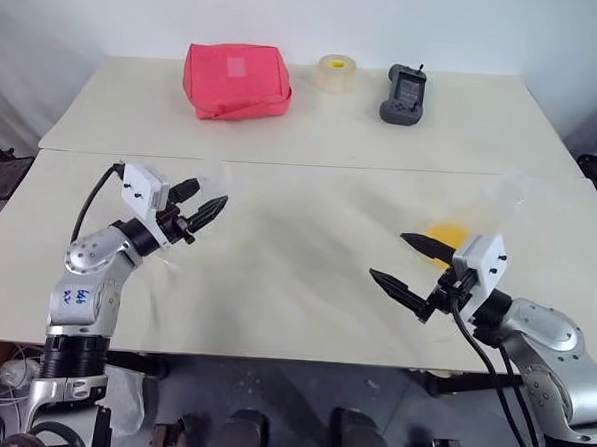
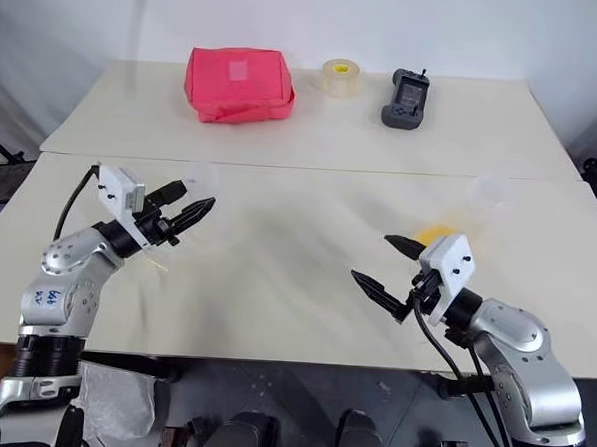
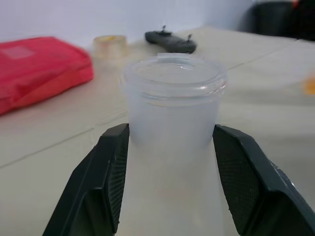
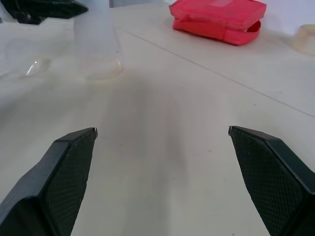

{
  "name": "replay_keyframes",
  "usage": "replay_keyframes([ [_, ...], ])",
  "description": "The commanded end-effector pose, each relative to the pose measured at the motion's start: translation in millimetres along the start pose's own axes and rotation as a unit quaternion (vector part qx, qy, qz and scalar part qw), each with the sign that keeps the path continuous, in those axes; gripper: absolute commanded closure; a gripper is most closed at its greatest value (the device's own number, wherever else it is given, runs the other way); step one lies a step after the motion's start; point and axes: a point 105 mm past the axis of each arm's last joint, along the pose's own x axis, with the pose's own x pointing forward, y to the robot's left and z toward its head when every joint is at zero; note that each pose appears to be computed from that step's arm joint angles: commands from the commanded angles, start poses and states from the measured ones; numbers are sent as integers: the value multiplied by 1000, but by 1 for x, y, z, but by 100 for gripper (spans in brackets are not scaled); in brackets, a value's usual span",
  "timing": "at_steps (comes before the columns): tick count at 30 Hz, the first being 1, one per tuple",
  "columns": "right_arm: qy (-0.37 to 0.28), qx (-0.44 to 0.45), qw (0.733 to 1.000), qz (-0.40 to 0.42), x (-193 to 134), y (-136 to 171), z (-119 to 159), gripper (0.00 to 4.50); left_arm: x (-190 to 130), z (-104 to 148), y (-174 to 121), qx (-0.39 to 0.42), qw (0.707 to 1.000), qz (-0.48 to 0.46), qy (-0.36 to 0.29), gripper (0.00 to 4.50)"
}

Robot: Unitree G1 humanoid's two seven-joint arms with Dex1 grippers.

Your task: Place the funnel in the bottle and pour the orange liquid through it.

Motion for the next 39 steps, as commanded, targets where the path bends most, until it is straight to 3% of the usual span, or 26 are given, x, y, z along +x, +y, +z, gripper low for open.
replay_keyframes([
  [1,-13,-18,1000,20,-8,3,15,0,11,22,-15,14,997,-65,-25,218],
  [10,-1,-23,999,45,-18,1,25,0,58,30,-72,-9,971,-234,-46,218],
  [16,-8,-27,999,23,-20,-3,31,0,82,17,-82,16,966,-253,-39,218],
  [28,-11,-15,1000,20,-23,6,31,0,80,-15,-98,21,956,-293,8,218],
  [35,-11,-20,1000,19,-24,6,31,0,78,-17,-99,8,957,-289,19,1],
  [39,-9,-22,999,21,-26,7,31,0,71,-15,-99,-4,955,-295,16,1],
])
